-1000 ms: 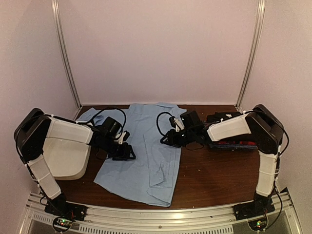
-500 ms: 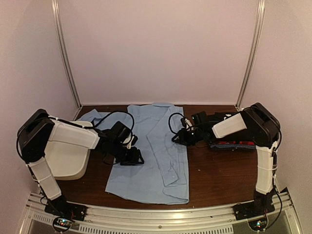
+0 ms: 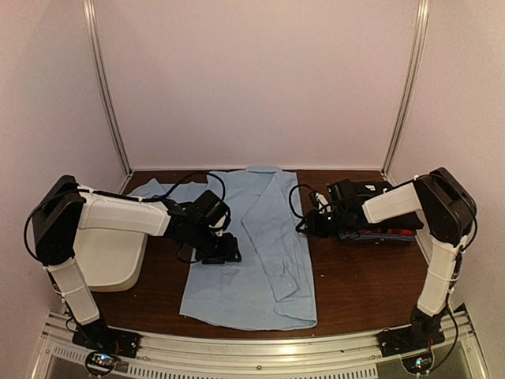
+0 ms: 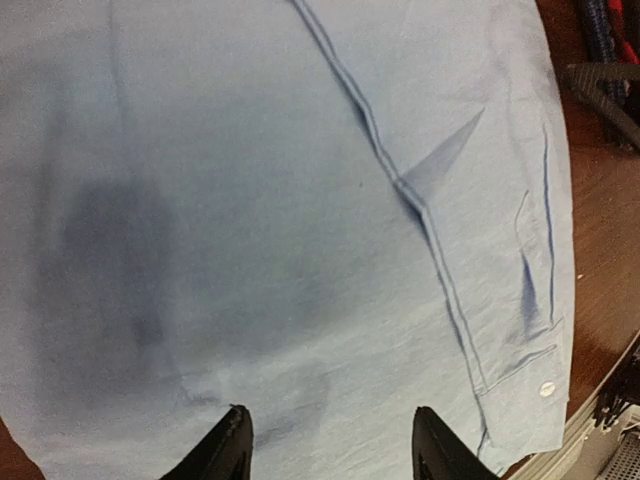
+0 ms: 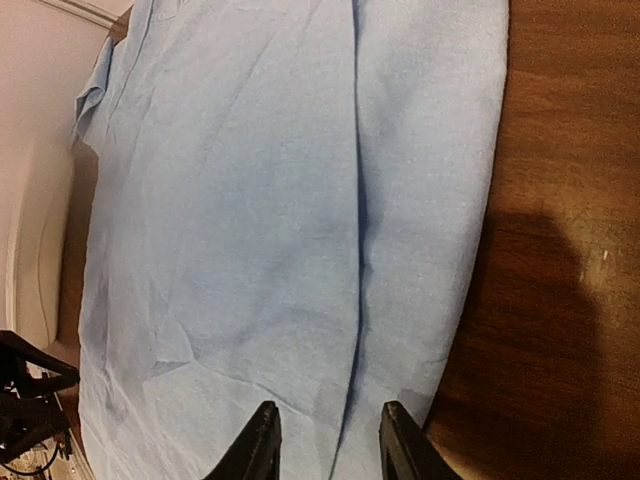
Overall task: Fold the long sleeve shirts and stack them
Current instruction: Pick up the sleeve from the center of the board.
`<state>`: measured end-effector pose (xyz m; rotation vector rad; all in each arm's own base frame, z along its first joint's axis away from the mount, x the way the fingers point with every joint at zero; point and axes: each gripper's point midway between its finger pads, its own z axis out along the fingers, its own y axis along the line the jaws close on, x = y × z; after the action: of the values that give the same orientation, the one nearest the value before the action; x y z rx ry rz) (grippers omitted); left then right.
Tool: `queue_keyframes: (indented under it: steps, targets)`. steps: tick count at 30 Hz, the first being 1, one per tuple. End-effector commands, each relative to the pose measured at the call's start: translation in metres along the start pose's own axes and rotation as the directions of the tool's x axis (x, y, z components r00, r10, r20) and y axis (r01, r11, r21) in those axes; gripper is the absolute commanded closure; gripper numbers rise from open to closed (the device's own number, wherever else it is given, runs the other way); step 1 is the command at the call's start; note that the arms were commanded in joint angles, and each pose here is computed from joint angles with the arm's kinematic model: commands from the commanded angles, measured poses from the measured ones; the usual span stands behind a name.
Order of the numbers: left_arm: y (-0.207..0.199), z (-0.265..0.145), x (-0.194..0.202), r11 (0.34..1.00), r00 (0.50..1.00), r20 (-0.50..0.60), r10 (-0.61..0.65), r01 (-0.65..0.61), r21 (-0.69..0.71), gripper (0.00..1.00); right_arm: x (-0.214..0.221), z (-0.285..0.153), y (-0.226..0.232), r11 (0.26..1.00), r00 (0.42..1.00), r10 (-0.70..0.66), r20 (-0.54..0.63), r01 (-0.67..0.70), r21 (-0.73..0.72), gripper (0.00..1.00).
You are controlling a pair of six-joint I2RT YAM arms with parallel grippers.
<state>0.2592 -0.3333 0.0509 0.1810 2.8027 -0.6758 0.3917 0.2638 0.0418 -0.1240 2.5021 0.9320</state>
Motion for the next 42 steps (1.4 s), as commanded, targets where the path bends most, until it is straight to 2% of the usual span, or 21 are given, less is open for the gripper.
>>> queue_keyframes:
  steps: [1,4,10,20,29,34,42]
  targets:
    - [-0.003,-0.052,-0.063,0.999,0.982,0.185,0.027,-0.02,-0.041,0.44,-0.018,-0.03,0.021,0.996,0.994,-0.084,0.063,0.082,0.028,0.63]
    - [0.021,-0.073,-0.1,0.997,0.969,0.248,0.006,0.012,-0.071,0.44,-0.028,-0.047,0.036,0.994,0.989,-0.109,0.101,0.107,0.018,0.6]
    - [0.079,-0.119,-0.178,0.972,0.91,0.416,-0.003,0.099,-0.211,0.44,-0.039,-0.076,0.06,0.99,0.976,-0.142,0.163,0.144,0.002,0.53]
    - [0.193,-0.145,-0.259,0.881,0.829,0.552,-0.089,0.324,-0.344,0.43,-0.037,-0.1,0.078,0.987,0.97,-0.153,0.192,0.158,-0.012,0.47]
    - [0.282,-0.125,-0.303,0.795,0.824,0.551,-0.13,0.419,-0.439,0.42,-0.026,-0.117,0.085,0.986,0.967,-0.156,0.203,0.164,-0.024,0.4]
    - [0.316,-0.108,-0.313,0.767,0.832,0.532,-0.157,0.442,-0.465,0.36,-0.023,-0.124,0.092,0.984,0.964,-0.163,0.211,0.174,-0.034,0.38]
    - [0.341,-0.068,-0.31,0.793,0.851,0.467,-0.24,0.45,-0.412,0.26,-0.019,-0.129,0.096,0.984,0.963,-0.164,0.212,0.175,-0.036,0.37]
